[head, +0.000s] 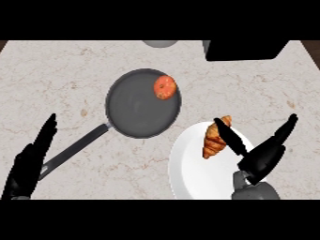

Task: Pick the squash from the plate and place it in the pan

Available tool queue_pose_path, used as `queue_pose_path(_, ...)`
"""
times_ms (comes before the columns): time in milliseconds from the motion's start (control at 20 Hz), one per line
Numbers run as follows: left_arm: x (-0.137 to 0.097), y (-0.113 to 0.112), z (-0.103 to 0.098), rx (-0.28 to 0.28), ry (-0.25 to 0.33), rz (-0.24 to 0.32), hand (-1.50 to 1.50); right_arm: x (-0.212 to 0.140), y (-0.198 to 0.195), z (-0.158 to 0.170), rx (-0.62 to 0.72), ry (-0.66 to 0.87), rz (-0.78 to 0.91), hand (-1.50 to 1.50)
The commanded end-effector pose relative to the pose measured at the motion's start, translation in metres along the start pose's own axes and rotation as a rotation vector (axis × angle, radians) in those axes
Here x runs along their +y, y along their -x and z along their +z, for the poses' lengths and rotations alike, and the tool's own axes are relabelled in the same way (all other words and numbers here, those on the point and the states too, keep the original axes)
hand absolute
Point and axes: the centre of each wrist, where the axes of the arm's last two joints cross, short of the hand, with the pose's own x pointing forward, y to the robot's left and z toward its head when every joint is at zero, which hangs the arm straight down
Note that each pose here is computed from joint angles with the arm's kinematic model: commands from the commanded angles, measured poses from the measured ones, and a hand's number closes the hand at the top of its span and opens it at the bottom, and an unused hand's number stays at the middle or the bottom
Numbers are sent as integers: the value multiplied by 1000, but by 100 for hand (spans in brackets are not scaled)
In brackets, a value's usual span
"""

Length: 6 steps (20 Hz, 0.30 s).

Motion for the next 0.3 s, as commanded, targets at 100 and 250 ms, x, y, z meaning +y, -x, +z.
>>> queue_pose_path(100,2,-4,-1,-13,8,-7,0,-95,12,36,2,8,33,-150)
queue_pose_path(250,3,-4,-4,-19,14,-10,0,-126,-6,29,-5,-5,38,-150)
